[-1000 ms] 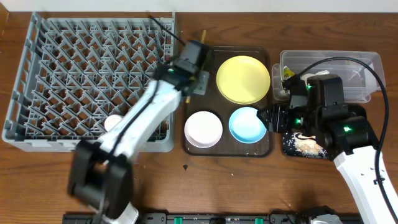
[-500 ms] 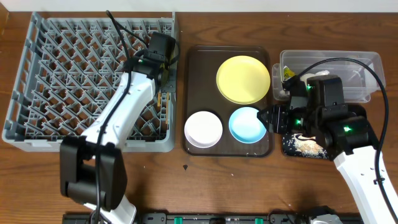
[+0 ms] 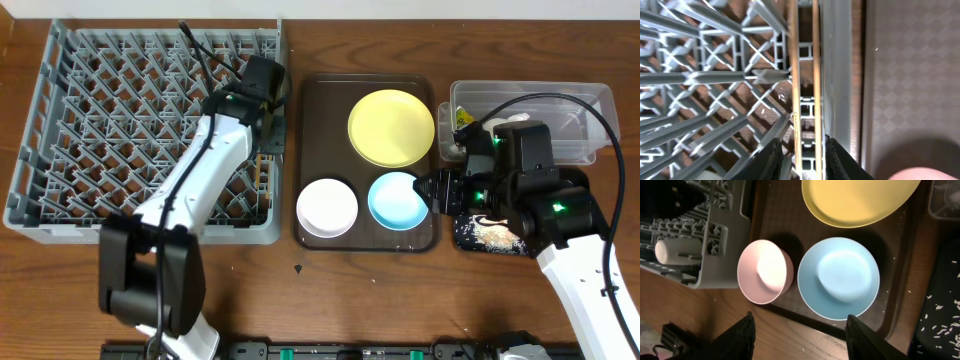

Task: Sort waste into correct bins and load items into the dishwasher
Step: 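Place the second chopstick into the dish rack with the left gripper, then grasp the light-blue bowl rim on the brown tray with the left gripper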

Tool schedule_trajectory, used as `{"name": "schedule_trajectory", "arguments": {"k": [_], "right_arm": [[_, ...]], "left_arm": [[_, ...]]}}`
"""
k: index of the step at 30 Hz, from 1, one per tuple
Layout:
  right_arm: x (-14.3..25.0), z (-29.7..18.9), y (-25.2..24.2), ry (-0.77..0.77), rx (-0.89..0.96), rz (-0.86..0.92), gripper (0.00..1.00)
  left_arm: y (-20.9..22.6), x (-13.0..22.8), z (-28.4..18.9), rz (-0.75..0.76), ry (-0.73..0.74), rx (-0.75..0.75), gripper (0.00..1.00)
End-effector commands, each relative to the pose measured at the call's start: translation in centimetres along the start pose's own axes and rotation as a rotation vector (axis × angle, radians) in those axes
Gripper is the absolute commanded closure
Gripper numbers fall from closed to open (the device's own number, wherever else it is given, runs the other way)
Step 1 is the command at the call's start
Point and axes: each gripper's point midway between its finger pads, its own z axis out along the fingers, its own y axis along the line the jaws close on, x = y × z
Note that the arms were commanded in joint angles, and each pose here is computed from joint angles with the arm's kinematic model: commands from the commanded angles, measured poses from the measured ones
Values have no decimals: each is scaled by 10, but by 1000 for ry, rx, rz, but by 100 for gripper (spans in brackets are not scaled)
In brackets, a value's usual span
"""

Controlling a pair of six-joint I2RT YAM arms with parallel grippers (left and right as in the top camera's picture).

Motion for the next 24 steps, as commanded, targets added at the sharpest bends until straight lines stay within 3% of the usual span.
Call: {"name": "schedule_trajectory", "arguments": {"k": [1,8,11,17,24], "right_arm": [[-3,-2,4,-8,-10,-27,44],[-3,-2,4,-7,-9,-26,44],[-3,-2,4,-8,-8,-20,43],[0,-6,-25,-16,119,222,37],[11,-19,-66,-15,276,382,36]], "left_arm": [[-9,-12,-46,-8,-99,81,70],[-94,17,-97,116,-68,429,66],[-125,38,-98,198,-32,464,66],[-174,66,-82,332,12,475,54],[-204,87,-37,320,113,443,53]]}}
